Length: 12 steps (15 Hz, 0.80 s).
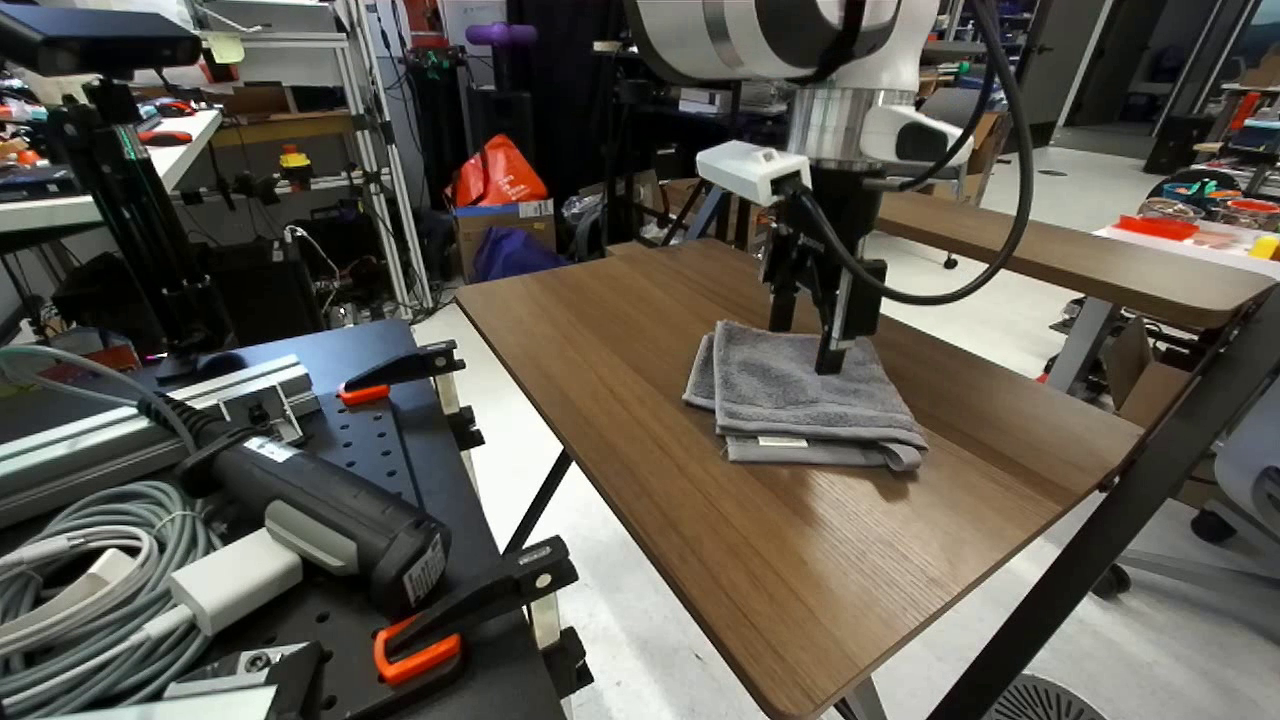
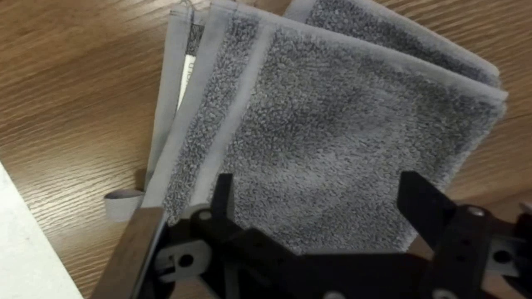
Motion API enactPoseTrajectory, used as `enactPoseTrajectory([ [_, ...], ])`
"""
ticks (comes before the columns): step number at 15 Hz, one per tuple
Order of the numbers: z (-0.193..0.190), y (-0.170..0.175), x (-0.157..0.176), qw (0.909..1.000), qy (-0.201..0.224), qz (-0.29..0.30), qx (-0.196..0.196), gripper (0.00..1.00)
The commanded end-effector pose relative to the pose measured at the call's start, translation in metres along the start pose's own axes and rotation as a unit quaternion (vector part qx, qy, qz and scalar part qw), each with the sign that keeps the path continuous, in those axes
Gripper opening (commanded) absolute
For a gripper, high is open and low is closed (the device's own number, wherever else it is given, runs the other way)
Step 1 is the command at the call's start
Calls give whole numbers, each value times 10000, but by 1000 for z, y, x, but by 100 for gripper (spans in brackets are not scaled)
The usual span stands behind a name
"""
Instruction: Move the cloth
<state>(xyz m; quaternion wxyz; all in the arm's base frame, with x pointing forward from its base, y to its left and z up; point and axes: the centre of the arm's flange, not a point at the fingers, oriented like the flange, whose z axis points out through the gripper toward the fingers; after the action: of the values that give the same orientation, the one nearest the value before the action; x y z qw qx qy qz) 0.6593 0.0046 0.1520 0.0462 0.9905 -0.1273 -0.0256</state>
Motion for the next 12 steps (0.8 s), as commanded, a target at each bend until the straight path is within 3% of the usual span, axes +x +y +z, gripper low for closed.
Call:
enactPoseTrajectory([
  [1, 26, -15, 34, 9995, -293, 82, -29, 100],
  [7, 43, -35, 28, 9983, -528, -141, -200, 100],
  [12, 41, -88, 5, 9959, -524, -601, -438, 100],
])
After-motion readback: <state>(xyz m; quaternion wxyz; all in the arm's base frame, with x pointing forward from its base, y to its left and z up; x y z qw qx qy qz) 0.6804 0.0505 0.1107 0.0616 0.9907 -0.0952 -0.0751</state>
